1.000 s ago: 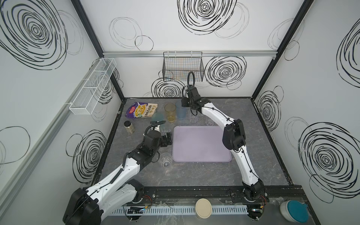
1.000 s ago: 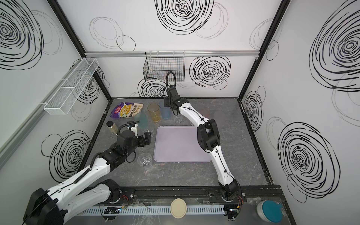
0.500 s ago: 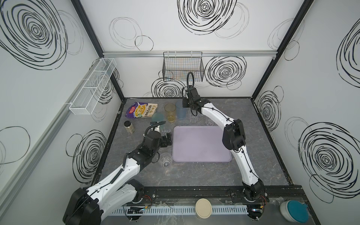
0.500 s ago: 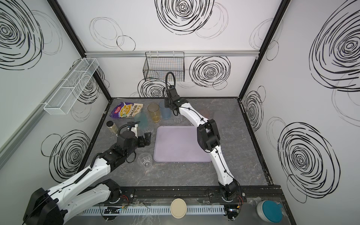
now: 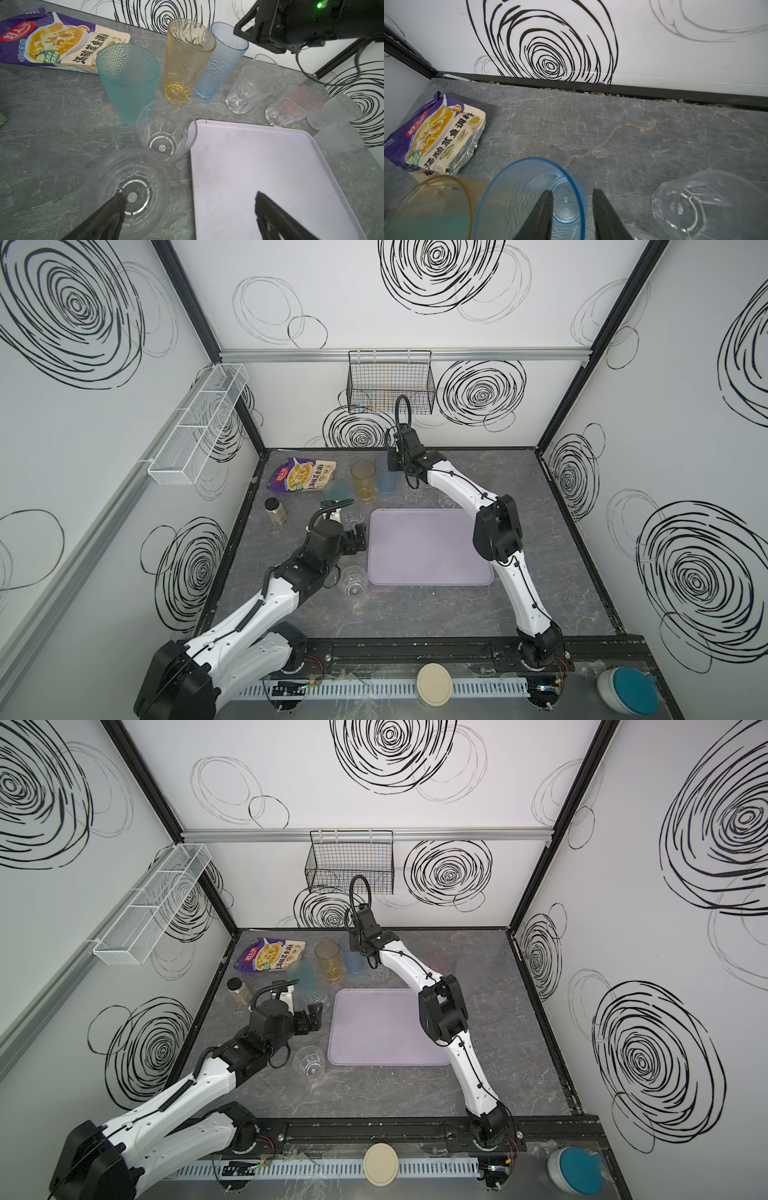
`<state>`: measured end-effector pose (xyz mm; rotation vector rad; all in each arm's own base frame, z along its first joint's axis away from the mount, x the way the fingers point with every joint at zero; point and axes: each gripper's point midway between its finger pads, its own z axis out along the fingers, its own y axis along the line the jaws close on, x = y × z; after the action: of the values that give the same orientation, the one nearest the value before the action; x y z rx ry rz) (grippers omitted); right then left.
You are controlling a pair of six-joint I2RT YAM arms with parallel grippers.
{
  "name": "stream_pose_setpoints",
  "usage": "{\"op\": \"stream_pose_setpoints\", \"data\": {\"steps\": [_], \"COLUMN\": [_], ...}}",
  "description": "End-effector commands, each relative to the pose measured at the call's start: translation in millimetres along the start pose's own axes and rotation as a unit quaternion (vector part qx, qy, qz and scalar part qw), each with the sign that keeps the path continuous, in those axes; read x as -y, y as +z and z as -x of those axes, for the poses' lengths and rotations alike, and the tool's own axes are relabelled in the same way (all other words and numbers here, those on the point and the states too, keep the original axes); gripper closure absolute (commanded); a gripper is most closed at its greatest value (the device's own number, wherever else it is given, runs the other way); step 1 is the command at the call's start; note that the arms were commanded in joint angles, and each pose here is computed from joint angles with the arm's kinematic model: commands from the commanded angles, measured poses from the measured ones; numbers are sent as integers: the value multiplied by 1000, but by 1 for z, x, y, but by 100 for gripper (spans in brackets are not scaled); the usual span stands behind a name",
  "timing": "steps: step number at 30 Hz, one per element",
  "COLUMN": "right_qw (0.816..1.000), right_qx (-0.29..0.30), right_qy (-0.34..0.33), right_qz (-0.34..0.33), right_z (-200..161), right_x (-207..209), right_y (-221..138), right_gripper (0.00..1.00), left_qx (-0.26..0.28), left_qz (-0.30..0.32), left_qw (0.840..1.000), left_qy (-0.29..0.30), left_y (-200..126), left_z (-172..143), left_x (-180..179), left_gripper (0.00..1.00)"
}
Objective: Place the glasses into the tray
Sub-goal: Pick up the glass from the top-center of the table.
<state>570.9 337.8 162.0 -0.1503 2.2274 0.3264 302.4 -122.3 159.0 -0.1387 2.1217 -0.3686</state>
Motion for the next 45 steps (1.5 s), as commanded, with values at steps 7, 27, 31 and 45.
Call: {"op": "stream_pose_setpoints", "data": {"steps": [7,27,31,45], "right_qw": [1000,1000,1000,999], "right_qx": [-9,-16,-1,45], "right_qy": [0,-3,-8,-11], "right_qz": [-20,-17,-20,-5], "right_z": [-13,-19,-4,41], "right_x": [6,6,4,-11], "right_y": [8,13,-2,-60], "right_gripper": [63,76,81,89], "left_qx": [20,28,23,31], "left_qz": [-14,-12,-13,-13], "left_qw": [1000,999,1000,999], "left_qy": [-11,-14,-17,-21], "left_y": [-3,-9,-7,-9], "left_z": [8,11,8,11], "left_x": [6,4,3,3], "left_gripper": [0,0,0,1]}}
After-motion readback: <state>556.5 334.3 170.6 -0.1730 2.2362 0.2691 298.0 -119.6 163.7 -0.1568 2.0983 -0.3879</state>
